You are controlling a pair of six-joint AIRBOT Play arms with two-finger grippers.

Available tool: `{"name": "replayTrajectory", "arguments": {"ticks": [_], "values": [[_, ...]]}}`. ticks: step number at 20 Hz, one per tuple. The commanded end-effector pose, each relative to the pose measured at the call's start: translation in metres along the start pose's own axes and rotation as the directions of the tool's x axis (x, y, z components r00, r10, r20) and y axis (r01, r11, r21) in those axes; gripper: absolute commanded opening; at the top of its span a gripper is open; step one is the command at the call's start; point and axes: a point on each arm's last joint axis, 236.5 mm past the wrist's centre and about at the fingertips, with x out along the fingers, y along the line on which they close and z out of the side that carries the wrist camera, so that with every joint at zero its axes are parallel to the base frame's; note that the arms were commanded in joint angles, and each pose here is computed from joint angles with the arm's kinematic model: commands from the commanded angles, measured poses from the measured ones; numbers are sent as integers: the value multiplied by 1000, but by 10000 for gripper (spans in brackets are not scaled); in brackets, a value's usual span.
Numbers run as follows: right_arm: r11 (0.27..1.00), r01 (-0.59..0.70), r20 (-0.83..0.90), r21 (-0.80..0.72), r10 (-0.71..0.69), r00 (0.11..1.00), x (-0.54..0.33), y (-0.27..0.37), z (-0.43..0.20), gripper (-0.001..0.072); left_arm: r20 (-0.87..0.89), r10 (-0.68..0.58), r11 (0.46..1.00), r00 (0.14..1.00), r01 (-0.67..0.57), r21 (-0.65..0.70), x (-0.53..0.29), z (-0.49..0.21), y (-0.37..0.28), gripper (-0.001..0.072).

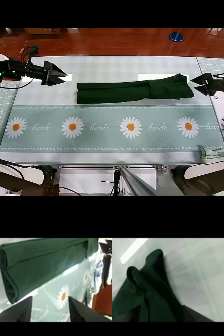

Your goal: Fold the shirts.

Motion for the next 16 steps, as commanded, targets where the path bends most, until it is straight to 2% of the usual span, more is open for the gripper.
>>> {"name": "replayTrajectory", "arguments": {"ticks": [1, 6, 8, 9, 10, 11, 12, 15, 16], "values": [[996, -78, -42, 42, 80, 996, 28, 6, -11, 591, -28, -4, 1000, 1000, 5, 14, 9, -5, -6, 519], [995, -95, -152, -9, 93, 984, 70, 25, -44, 591, -39, -6, 1000, 999, 6, 19, 14, -7, -9, 519], [995, -93, -186, -44, 83, 979, 80, 36, -55, 557, -41, -6, 1000, 999, 7, 20, 15, -7, -9, 519], [994, -96, -199, -54, 83, 977, 83, 40, -59, 468, -42, -6, 1000, 999, 7, 20, 16, -7, -10, 519], [993, -100, -202, -55, 87, 976, 84, 42, -60, 343, -43, -6, 1000, 999, 7, 21, 16, -7, -10, 519], [992, -110, -208, -53, 97, 973, 83, 46, -62, 176, -43, -7, 1000, 999, 8, 21, 16, -7, -10, 519], [991, -120, -214, -58, 105, 971, 78, 49, -62, 60, -43, -7, 1000, 999, 8, 21, 16, -7, -10, 519], [980, -167, -246, -112, 136, 960, 50, 73, -62, 42, -43, -8, 1000, 999, 8, 7, 16, -7, -11, 500], [974, -176, -256, -145, 135, 957, 36, 84, -61, 42, -46, -8, 1000, 999, 8, -9, 17, -8, -11, 434]]}}
